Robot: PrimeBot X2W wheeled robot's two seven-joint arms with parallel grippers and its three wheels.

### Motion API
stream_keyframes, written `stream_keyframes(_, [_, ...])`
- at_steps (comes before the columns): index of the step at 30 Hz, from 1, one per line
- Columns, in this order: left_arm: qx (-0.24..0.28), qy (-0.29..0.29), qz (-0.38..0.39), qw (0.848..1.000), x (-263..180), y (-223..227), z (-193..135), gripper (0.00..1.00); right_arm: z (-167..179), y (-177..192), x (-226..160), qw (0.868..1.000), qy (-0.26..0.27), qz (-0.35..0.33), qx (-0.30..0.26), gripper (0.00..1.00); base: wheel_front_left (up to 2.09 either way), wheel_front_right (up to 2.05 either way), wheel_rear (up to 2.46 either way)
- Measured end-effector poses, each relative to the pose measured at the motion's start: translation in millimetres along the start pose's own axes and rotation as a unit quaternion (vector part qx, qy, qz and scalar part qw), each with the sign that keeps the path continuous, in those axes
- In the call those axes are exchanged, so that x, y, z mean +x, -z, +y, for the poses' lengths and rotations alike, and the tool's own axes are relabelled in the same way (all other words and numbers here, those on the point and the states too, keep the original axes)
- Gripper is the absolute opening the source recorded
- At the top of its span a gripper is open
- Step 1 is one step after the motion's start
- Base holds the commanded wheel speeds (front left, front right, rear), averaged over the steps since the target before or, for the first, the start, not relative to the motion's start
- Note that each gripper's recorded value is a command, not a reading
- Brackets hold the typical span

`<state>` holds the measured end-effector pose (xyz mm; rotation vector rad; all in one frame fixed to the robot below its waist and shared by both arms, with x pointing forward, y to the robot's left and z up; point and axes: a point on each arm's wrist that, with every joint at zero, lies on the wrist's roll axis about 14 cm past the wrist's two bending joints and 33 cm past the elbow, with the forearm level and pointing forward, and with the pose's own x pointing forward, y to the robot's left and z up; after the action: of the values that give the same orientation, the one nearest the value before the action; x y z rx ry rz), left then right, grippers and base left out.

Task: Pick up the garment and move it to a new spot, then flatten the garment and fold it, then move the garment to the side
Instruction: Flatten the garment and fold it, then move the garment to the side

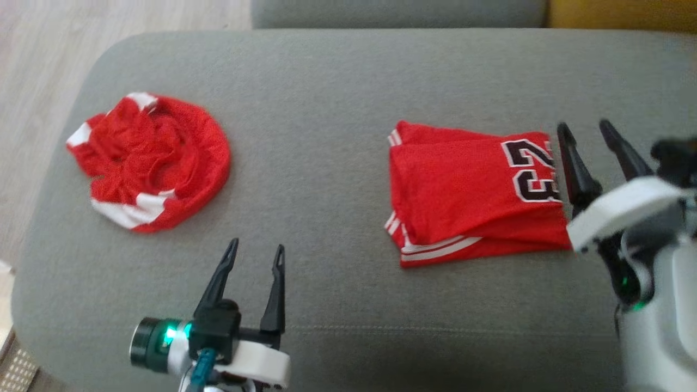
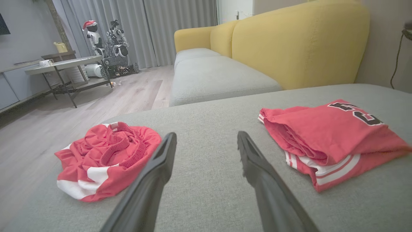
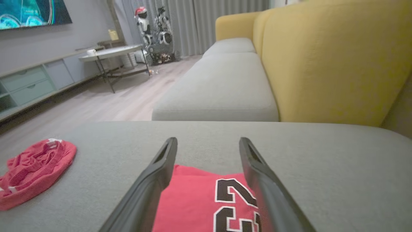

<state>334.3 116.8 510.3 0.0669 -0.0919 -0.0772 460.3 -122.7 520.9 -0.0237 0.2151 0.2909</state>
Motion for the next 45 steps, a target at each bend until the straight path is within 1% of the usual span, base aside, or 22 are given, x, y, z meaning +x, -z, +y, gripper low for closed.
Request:
stream_keyframes(5, [-0.018, -0.003, -0.004, 1.000, -3, -4, -2, 1.00, -5, 12, -32, 0.998, 0.012, -0.059, -0.009, 1.00, 0.00, 0.00, 0.00])
stream_keyframes(9, [-0.032, 0.003, -0.005, 0.999, -9, -6, -5, 1.00, -6, 18, -56, 0.993, 0.022, -0.118, -0.014, 1.00, 0.00, 0.00, 0.00])
stream_keyframes(10, [-0.032, 0.005, -0.004, 0.999, -10, -5, -6, 1.00, -4, 22, -60, 0.992, 0.024, -0.123, -0.009, 1.00, 0.00, 0.00, 0.00])
stream_keyframes(12, [-0.032, 0.006, -0.005, 0.999, -12, -5, -5, 1.00, 4, 33, -67, 0.993, 0.021, -0.118, -0.010, 1.00, 0.00, 0.00, 0.00])
stream_keyframes(16, [-0.035, -0.011, -0.006, 0.999, -18, -6, 2, 1.00, 22, 46, -80, 0.994, 0.011, -0.111, -0.006, 1.00, 0.00, 0.00, 0.00])
stream_keyframes(19, [-0.033, -0.021, -0.005, 0.999, -24, -5, 8, 1.00, 24, 41, -90, 0.992, 0.014, -0.126, -0.003, 1.00, 0.00, 0.00, 0.00])
stream_keyframes(25, [-0.024, -0.033, -0.009, 0.999, -32, -6, 19, 1.00, 30, 65, -105, 0.995, 0.018, -0.102, 0.011, 1.00, 0.00, 0.00, 0.00])
stream_keyframes(33, [-0.019, -0.040, 0.002, 0.999, -41, 1, 25, 1.00, 38, 66, -103, 0.995, 0.011, -0.101, 0.014, 1.00, 0.00, 0.00, 0.00])
stream_keyframes(45, [-0.019, -0.038, 0.001, 0.999, -40, 1, 24, 1.00, 42, 67, -101, 0.995, 0.003, -0.097, 0.012, 1.00, 0.00, 0.00, 0.00])
